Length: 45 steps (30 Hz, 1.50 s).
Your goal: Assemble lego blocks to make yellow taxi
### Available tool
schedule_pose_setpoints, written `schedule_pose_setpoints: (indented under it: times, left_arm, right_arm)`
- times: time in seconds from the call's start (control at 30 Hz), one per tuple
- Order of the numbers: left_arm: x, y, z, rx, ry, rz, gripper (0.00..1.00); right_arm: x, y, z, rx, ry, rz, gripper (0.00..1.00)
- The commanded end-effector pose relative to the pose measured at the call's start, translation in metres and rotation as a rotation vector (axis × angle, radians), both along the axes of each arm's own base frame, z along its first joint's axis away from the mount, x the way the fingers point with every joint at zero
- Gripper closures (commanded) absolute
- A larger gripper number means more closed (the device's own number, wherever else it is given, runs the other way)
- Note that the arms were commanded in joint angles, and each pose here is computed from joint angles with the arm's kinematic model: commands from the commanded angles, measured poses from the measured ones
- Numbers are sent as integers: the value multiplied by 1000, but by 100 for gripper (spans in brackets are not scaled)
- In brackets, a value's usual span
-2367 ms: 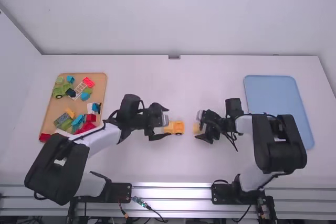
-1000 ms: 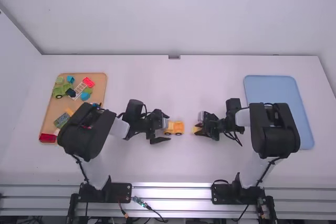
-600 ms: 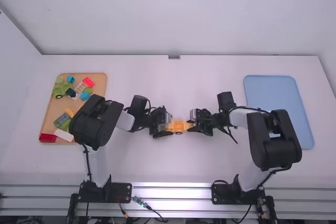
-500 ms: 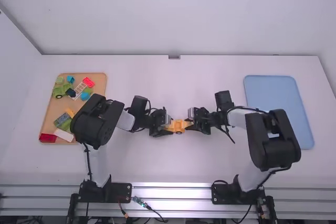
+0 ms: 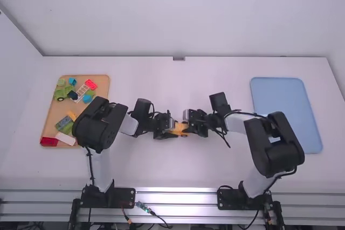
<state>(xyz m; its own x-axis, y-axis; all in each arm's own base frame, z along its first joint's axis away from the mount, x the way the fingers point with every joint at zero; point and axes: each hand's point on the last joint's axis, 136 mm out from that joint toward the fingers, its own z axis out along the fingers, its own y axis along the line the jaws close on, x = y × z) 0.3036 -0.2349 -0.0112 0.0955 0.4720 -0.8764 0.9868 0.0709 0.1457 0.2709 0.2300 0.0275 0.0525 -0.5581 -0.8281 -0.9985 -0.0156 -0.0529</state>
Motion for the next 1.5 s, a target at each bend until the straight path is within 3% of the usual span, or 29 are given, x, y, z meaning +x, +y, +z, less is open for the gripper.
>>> schedule_pose_setpoints:
  times: [0.0, 0.23, 0.97, 1.03, 1.1, 1.2, 1.33, 1.47]
  left_arm:
    - [-6, 1, -3, -7, 17, -12, 48]
    - [-8, 4, -5, -5, 24, -5, 50]
    - [11, 3, -3, 11, 56, 68, 50]
    - [10, 4, -3, 11, 55, 69, 50]
    - [9, 4, -4, 11, 54, 69, 50]
    - [7, 5, -5, 13, 60, 70, 51]
    - [7, 6, -6, 16, 61, 72, 52]
    - [6, 5, -6, 16, 64, 71, 52]
  right_arm:
    - [7, -1, -5, -10, 16, -23, 100]
    - [14, -3, -18, 16, 82, -36, 100]
    - [-8, 11, -36, -100, 95, 21, 100]
    - [-7, 11, -36, -98, 93, 20, 81]
    - [-7, 12, -35, -96, 94, 21, 69]
    - [-4, 15, -28, -73, 91, 24, 43]
    - [-1, 18, -15, -57, 73, 29, 27]
    - [5, 18, 0, -40, 32, 23, 23]
